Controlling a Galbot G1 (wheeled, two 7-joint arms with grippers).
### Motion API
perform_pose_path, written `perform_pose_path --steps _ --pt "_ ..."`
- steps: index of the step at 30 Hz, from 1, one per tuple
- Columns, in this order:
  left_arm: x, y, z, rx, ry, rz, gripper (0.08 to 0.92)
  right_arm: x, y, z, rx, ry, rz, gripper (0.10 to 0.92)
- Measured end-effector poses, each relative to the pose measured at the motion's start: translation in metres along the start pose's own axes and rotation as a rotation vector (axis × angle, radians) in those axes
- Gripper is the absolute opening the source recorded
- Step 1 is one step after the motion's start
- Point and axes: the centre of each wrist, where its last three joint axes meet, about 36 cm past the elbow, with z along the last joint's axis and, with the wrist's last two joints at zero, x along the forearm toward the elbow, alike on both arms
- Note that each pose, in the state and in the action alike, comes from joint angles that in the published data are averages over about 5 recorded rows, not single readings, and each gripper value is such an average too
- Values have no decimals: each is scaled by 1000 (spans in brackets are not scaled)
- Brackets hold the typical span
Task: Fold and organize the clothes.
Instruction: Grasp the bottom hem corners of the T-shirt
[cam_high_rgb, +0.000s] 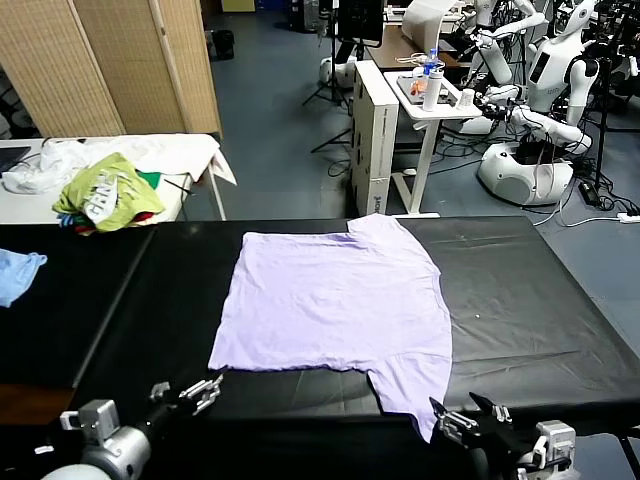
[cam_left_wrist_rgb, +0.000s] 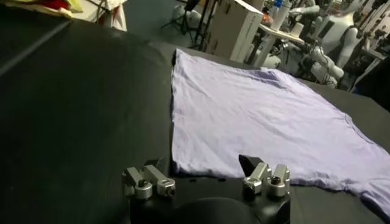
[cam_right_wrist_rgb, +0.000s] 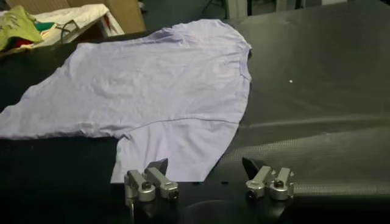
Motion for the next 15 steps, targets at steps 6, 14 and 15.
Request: perform_pose_path --steps 6,14,15 --pt "-11 4 0 -5 -6 -13 907 -6 1 4 20 0 21 907" --pt "-28 10 10 -10 9 -31 907 -16 7 15 33 16 28 906" --pt "-29 11 12 -9 12 -32 907 -17 8 16 31 20 26 897"
